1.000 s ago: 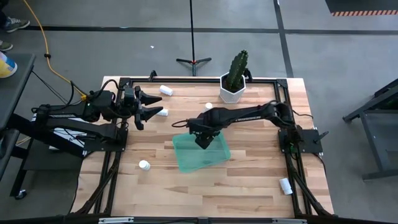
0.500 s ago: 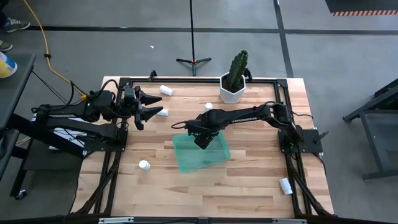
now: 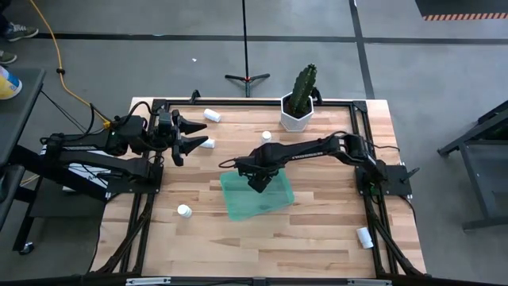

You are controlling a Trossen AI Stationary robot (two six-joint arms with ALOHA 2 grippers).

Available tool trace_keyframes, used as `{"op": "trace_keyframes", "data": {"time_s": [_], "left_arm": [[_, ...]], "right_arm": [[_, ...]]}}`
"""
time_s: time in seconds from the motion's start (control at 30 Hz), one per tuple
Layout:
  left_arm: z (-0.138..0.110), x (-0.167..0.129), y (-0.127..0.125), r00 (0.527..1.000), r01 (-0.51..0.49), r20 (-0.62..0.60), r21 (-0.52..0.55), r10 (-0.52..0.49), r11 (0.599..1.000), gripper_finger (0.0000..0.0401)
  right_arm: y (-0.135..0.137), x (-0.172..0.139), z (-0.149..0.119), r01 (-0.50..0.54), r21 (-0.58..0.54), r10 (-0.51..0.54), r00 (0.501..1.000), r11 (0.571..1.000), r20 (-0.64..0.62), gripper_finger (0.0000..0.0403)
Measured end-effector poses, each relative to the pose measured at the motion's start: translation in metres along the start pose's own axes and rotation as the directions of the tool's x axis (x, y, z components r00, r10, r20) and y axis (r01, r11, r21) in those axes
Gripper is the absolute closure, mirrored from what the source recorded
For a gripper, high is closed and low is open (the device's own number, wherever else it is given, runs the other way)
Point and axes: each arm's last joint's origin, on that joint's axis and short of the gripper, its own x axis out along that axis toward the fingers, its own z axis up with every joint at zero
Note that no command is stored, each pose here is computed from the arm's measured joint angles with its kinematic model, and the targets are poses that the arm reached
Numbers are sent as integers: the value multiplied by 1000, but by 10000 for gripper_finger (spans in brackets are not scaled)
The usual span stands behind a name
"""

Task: Pick and place pill bottles into a basket
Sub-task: Put the white pill bottle into the green bin

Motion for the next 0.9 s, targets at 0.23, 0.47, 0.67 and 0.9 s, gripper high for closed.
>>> {"op": "trace_keyframes", "data": {"time_s": [0.23, 0.47, 0.67, 0.9], "left_arm": [[0, 0, 0, 1000, 0, 0, 0, 0, 1000, 139], [0, 0, 0, 1000, 0, 0, 0, 0, 1000, 139], [0, 0, 0, 1000, 0, 0, 0, 0, 1000, 139], [0, 0, 0, 1000, 0, 0, 0, 0, 1000, 139]], "right_arm": [[2, 2, 1, -9, -4, 9, 1000, 1000, 11, 233], [3, 2, 4, -39, -23, 40, 999, 999, 28, 233], [3, 2, 4, -45, -30, 46, 999, 999, 17, 231], [3, 2, 4, -38, -30, 39, 999, 999, 23, 189]]}}
